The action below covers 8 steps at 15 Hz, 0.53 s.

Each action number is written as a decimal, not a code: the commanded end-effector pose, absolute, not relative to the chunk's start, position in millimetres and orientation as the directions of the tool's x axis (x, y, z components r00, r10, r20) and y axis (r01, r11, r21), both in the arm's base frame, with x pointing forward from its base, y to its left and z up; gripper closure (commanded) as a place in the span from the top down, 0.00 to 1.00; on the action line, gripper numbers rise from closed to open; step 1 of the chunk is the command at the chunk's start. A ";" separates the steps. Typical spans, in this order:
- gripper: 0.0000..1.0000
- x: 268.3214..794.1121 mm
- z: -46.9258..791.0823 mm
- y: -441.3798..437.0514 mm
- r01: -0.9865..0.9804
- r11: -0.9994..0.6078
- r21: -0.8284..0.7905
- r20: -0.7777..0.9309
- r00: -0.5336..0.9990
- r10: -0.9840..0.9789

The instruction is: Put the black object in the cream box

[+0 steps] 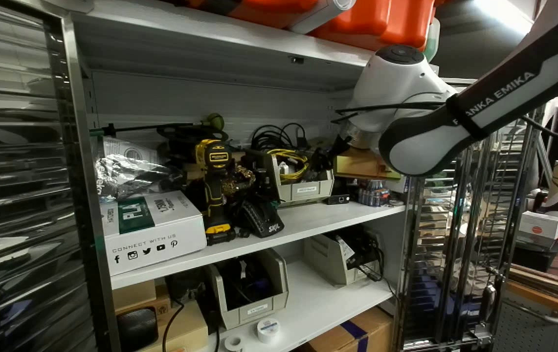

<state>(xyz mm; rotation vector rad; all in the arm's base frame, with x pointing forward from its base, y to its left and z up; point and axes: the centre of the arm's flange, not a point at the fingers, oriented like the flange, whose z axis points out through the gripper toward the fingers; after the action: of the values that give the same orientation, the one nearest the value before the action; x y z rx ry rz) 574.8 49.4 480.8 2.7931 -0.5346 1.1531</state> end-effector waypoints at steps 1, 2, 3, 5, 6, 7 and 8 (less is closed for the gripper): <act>1.00 519.1 526.9 24.5 -0.278 -0.960 -0.037 0.557 0.792 -0.251; 1.00 512.0 523.0 27.3 -0.265 -0.964 -0.026 0.513 0.824 -0.241; 1.00 506.9 522.0 30.3 -0.254 -0.967 -0.011 0.462 0.857 -0.230; 1.00 498.1 531.1 34.3 -0.214 -0.977 0.021 0.346 0.918 -0.193; 1.00 493.2 539.7 32.0 -0.186 -0.982 0.039 0.288 0.943 -0.167; 1.00 489.7 549.3 25.7 -0.157 -0.986 0.051 0.231 0.963 -0.141; 1.00 487.3 560.0 19.3 -0.127 -0.990 0.066 0.176 0.978 -0.113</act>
<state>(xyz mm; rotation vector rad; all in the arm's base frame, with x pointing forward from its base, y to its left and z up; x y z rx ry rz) 493.9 46.4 491.2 3.0366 -0.3022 0.4567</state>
